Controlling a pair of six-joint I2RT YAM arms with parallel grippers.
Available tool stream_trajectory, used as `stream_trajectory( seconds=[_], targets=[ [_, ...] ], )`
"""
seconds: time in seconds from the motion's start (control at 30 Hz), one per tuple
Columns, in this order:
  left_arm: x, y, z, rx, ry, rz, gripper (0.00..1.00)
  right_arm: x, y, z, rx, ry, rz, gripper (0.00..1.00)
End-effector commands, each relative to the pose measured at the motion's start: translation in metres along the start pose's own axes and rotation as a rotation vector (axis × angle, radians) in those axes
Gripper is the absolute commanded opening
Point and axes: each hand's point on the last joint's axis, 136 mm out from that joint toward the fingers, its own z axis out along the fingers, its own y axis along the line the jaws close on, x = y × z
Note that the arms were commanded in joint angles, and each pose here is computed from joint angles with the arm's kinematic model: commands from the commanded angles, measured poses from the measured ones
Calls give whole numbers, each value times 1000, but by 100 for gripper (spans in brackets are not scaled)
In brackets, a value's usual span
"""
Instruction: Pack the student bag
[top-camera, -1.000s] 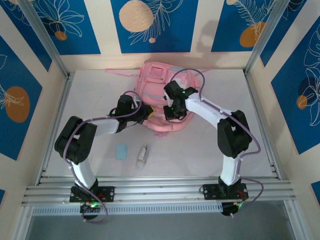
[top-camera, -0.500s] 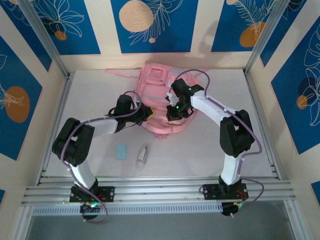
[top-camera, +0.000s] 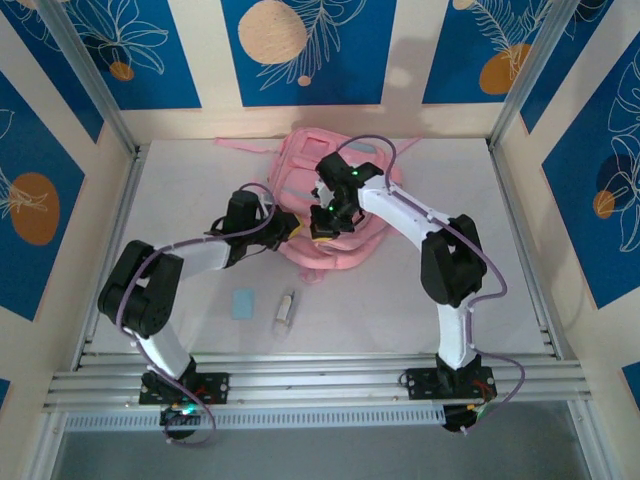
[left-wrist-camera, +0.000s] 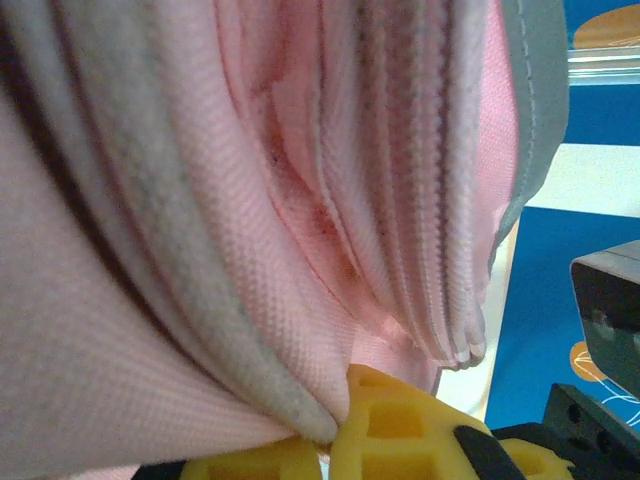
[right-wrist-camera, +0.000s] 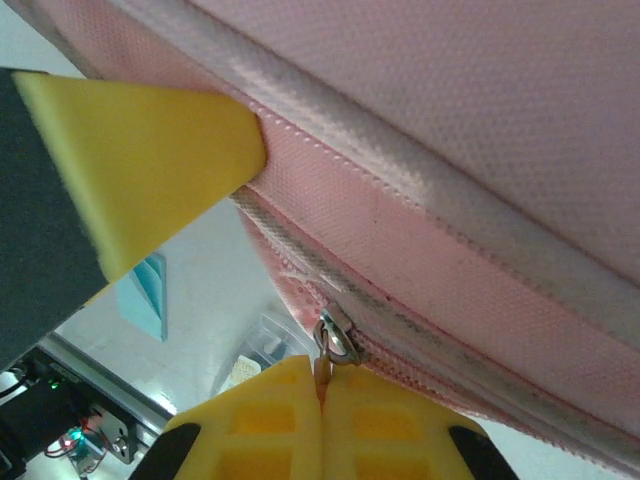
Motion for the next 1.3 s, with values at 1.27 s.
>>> stream_trajectory(
  seconds=[1.27],
  targets=[
    [-12, 3, -43, -79, 181, 155, 0, -84, -198, -49, 642, -254, -484, 0]
  ],
)
